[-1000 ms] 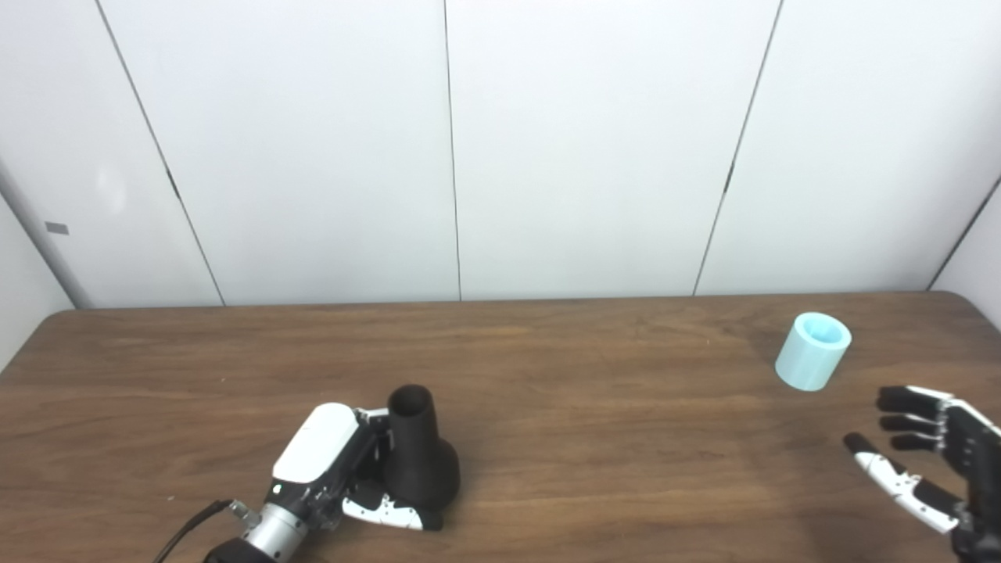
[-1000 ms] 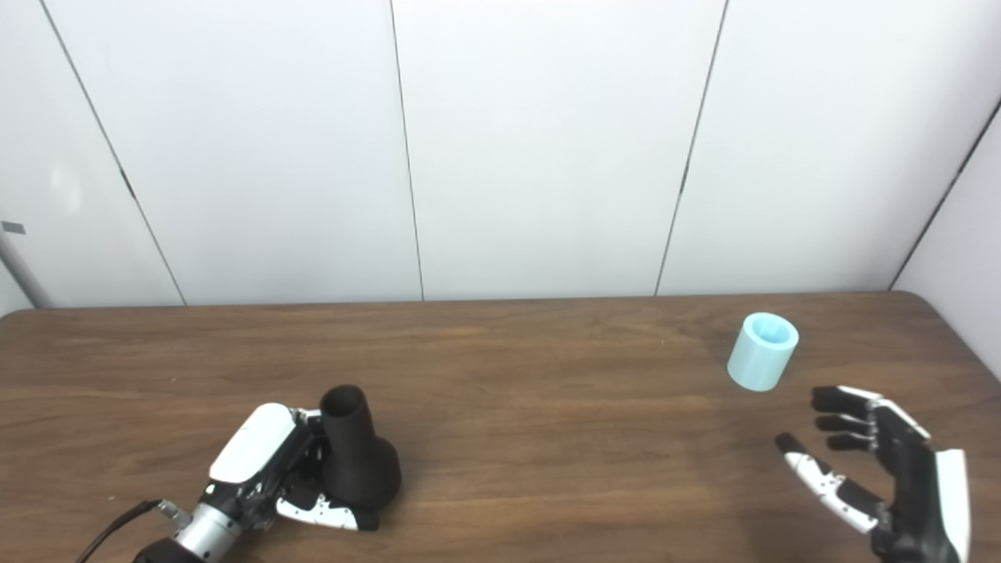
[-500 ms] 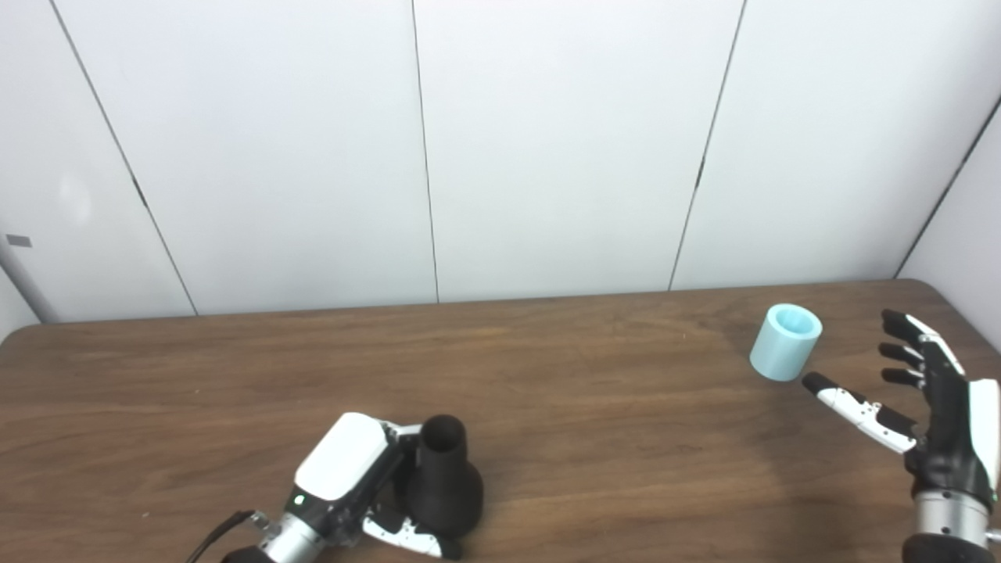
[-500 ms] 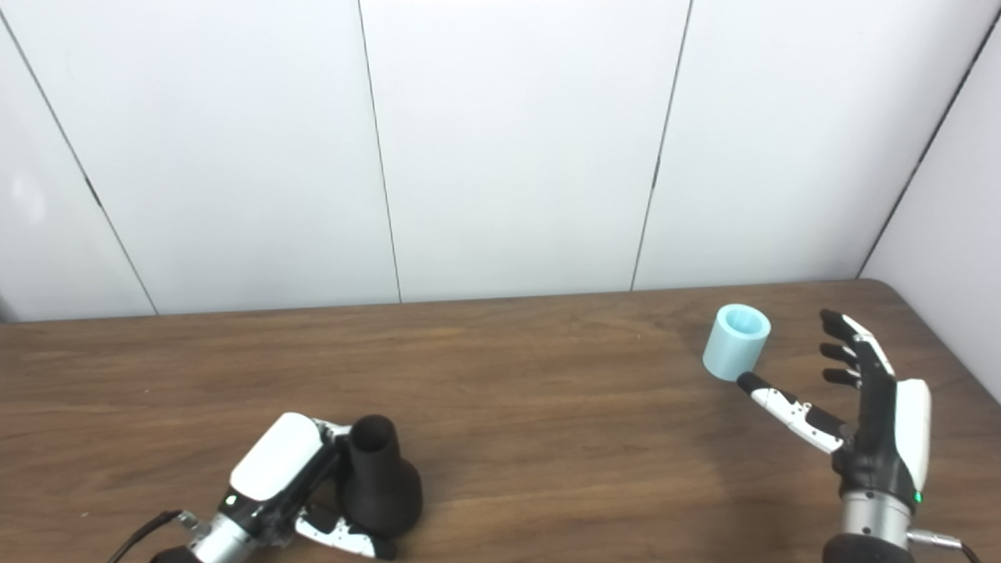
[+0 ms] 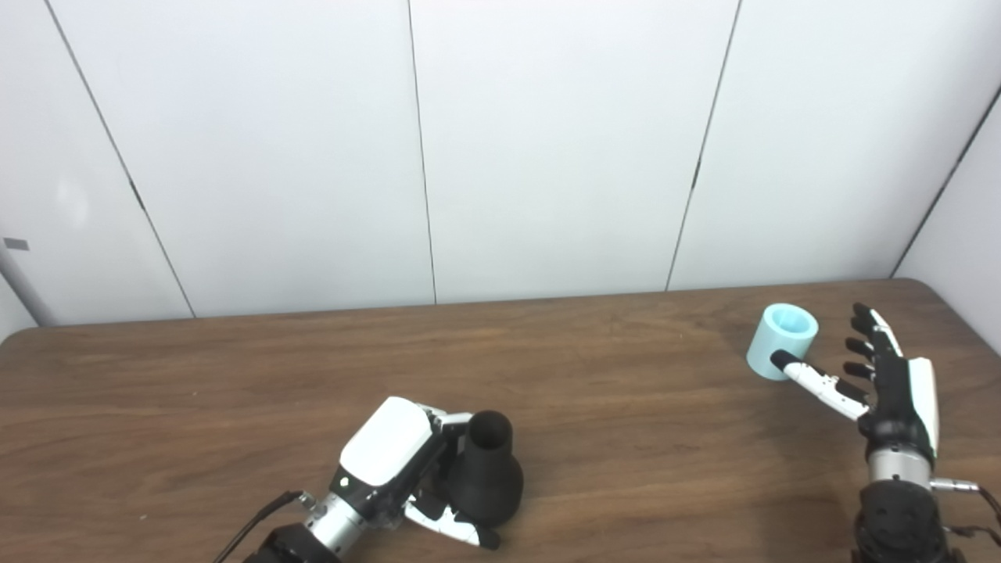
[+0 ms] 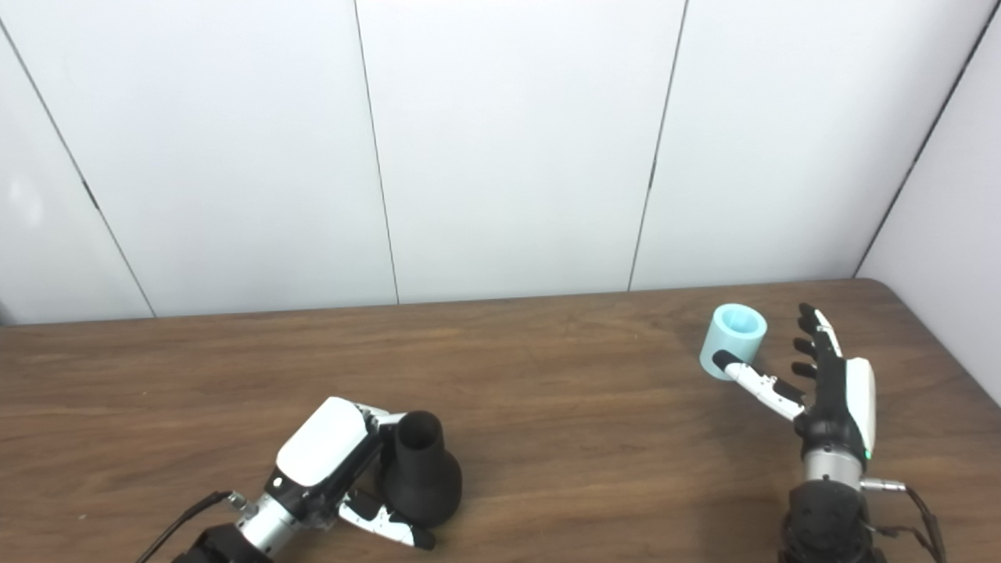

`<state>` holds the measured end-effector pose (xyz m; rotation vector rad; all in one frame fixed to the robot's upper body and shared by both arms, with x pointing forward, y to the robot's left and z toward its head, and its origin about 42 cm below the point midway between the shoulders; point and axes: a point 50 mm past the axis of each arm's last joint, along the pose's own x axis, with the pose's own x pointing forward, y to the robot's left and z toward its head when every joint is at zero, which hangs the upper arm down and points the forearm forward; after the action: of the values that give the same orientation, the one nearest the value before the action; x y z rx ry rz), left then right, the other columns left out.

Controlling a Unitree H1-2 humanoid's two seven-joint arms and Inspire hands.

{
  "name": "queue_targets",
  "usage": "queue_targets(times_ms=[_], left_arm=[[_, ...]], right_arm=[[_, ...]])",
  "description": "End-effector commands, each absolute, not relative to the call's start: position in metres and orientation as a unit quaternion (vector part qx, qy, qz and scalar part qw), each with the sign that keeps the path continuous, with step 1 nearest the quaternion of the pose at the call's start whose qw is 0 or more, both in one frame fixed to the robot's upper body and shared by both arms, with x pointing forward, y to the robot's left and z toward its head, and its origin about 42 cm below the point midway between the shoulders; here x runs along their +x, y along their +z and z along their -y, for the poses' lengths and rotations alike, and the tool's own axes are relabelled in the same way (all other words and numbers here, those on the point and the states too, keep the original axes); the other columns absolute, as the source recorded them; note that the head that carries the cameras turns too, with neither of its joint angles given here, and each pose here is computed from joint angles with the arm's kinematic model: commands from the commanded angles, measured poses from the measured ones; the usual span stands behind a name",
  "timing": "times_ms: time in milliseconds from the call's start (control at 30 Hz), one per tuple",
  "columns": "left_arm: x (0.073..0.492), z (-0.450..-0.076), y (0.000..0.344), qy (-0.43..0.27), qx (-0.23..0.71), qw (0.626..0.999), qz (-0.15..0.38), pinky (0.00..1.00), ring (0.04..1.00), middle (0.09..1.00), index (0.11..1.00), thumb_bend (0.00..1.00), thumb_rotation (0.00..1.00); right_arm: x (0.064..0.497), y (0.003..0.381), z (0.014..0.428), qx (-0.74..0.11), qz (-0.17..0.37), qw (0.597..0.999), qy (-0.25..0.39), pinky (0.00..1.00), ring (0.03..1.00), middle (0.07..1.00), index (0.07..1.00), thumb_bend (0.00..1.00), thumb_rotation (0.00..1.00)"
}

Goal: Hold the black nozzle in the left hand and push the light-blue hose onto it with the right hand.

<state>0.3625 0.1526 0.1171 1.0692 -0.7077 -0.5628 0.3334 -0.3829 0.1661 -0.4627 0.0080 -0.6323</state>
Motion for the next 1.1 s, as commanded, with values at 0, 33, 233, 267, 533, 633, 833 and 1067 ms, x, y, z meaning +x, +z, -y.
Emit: queue_targets(times_ms=[0,33,233,267,533,633,833,1067], left_arm=[[0.328,-0.140,0.071,-0.292,0.463,0.788,0.282,0.25,0.345,0.484,0.487,0.52,0.00],[0.327,-0.139,0.071,-0.293,0.462,0.788,0.283,0.24,0.342,0.485,0.486,0.52,0.00],[0.322,-0.140,0.071,-0.295,0.460,0.786,0.288,0.24,0.344,0.484,0.487,0.52,0.00],[0.321,-0.140,0.071,-0.295,0.460,0.786,0.290,0.25,0.348,0.481,0.490,0.52,0.00],[0.317,-0.143,0.070,-0.292,0.460,0.783,0.299,0.27,0.366,0.479,0.492,0.52,0.00],[0.316,-0.144,0.070,-0.296,0.461,0.781,0.298,0.27,0.373,0.482,0.488,0.52,0.00],[0.313,-0.144,0.070,-0.299,0.459,0.782,0.299,0.27,0.367,0.485,0.484,0.52,0.00],[0.312,-0.144,0.069,-0.301,0.463,0.779,0.297,0.28,0.374,0.483,0.486,0.52,0.00]], right_arm=[[0.348,0.187,0.390,-0.226,0.042,0.921,-0.314,0.80,0.877,0.905,0.922,0.86,0.37],[0.352,0.186,0.391,-0.229,0.040,0.921,-0.314,0.80,0.877,0.904,0.922,0.86,0.37],[0.370,0.181,0.395,-0.240,0.026,0.918,-0.314,0.71,0.828,0.880,0.907,0.91,0.38],[0.373,0.181,0.396,-0.245,0.020,0.917,-0.314,0.68,0.806,0.863,0.900,0.92,0.39],[0.396,0.173,0.400,-0.240,-0.012,0.920,-0.309,0.62,0.760,0.830,0.890,0.91,0.33],[0.401,0.170,0.399,-0.240,-0.020,0.921,-0.306,0.62,0.754,0.828,0.890,0.89,0.32],[0.409,0.164,0.400,-0.227,-0.026,0.926,-0.300,0.66,0.774,0.843,0.899,0.88,0.30],[0.415,0.164,0.397,-0.242,-0.026,0.928,-0.282,0.65,0.766,0.827,0.880,0.90,0.31]])
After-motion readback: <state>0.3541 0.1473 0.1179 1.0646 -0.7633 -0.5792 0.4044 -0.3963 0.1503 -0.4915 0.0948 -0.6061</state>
